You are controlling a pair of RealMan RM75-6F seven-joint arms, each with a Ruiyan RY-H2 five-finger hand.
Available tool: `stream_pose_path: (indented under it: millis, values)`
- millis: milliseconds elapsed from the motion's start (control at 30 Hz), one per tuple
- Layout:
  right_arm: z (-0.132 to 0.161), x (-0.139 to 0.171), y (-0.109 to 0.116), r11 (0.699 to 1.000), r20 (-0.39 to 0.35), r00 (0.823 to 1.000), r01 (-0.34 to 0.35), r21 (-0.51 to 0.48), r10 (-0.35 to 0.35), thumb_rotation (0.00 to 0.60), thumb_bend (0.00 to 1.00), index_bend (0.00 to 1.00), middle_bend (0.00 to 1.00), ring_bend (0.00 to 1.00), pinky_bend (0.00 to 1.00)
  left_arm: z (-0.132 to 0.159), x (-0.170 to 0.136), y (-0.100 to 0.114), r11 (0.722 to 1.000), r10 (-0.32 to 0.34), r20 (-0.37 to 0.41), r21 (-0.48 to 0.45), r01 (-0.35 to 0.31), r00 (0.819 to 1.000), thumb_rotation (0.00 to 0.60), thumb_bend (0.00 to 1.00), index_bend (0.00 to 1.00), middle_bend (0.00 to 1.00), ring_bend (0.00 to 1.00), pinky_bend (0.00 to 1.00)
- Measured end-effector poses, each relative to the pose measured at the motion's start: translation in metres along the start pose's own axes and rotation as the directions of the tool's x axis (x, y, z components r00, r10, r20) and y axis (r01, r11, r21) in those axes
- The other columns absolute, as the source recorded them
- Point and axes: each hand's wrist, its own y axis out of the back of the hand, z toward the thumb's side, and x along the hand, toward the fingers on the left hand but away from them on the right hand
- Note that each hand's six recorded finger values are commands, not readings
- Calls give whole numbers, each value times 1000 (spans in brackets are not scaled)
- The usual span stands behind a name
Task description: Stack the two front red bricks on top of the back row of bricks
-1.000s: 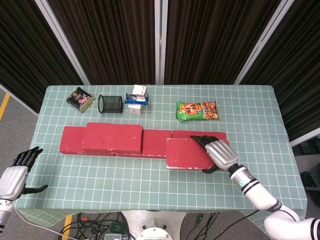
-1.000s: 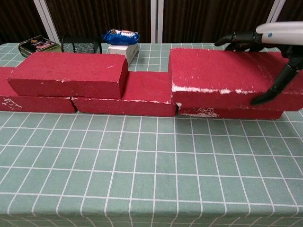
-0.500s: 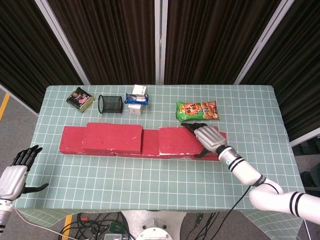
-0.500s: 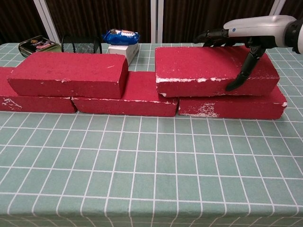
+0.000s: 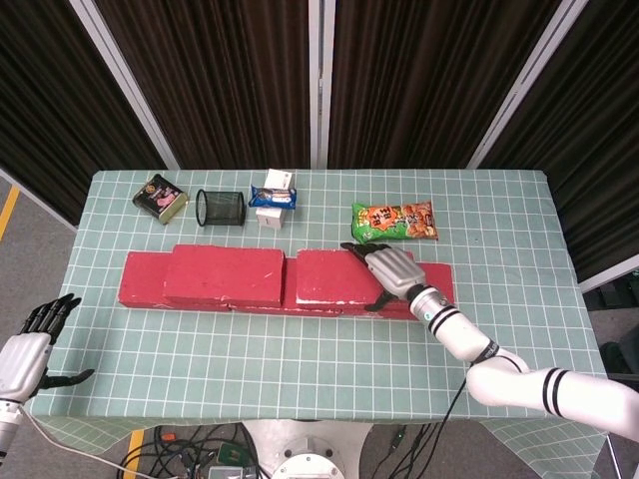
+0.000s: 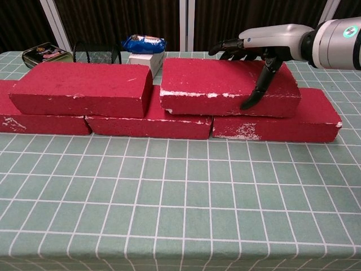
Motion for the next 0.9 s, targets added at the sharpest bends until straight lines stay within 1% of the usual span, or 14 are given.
stream_pose_path:
  millis: [167, 433, 600, 900]
  values:
    - [6, -6, -1, 1000, 19, 1000, 2, -3, -2, 600, 9, 0, 202, 141, 224, -3, 1, -2, 1000, -7, -5, -9, 7, 1000, 600, 0, 17, 0, 0, 0]
    - [17, -9, 0, 1000, 28, 999, -28, -11, 28, 600, 9, 0, 194, 140, 218, -6, 0, -3, 999, -21, -6, -29, 21, 1000, 600, 0, 17, 0, 0, 0]
    - [18, -10, 0, 999, 29, 999, -45, -10, 45, 600, 9, 0, 193, 140, 217, -5, 1, -4, 999, -24, 1, -30, 24, 1000, 600, 0, 17, 0, 0, 0]
    - [20, -13, -3, 999, 27, 998, -49, -18, 50, 600, 10, 0, 190, 140, 212, -5, 1, -5, 999, -30, 0, -27, 30, 1000, 600, 0, 18, 0, 0, 0]
